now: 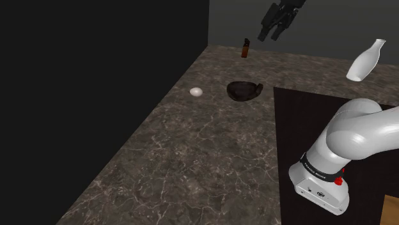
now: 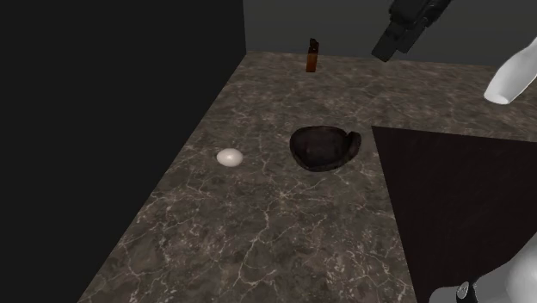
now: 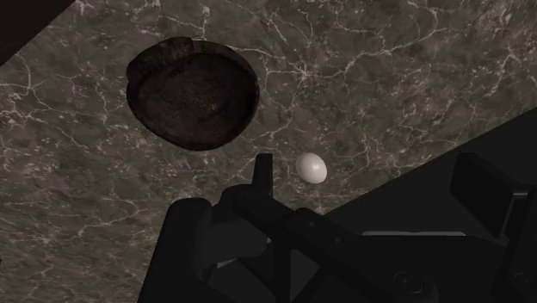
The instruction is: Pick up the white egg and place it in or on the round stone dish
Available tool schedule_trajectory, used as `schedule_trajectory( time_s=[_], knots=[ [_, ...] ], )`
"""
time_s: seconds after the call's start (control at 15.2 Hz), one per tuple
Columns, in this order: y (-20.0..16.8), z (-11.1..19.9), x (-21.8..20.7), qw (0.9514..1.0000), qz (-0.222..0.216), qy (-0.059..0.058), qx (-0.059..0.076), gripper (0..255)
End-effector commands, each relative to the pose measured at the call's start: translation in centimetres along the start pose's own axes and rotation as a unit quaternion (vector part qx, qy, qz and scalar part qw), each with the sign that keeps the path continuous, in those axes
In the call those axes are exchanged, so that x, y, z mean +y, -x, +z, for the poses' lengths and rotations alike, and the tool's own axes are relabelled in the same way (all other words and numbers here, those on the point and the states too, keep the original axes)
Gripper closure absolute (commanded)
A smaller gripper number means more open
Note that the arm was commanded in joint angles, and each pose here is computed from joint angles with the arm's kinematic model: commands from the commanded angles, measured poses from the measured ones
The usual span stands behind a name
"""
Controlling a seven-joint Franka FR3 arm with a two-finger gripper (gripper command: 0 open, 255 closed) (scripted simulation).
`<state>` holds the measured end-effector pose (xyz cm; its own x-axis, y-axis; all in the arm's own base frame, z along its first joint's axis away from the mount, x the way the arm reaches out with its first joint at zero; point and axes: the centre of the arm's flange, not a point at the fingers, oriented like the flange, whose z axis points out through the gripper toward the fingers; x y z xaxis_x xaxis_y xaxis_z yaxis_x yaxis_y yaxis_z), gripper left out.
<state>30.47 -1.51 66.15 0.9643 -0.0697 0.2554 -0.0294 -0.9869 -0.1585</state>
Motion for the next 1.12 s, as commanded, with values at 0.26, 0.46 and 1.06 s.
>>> schedule_trajectory(
  time_s=[0.26, 0.46, 1.06],
  knots=[
    [-2.8, 4.6, -0.3, 1.0, -0.001, 0.001, -0.006, 0],
    [-4.9, 8.0, -0.6, 0.9999, -0.002, 0.002, -0.01, 0],
    [-10.9, 18.5, -1.3, 0.9997, -0.004, 0.005, -0.023, 0]
  ],
)
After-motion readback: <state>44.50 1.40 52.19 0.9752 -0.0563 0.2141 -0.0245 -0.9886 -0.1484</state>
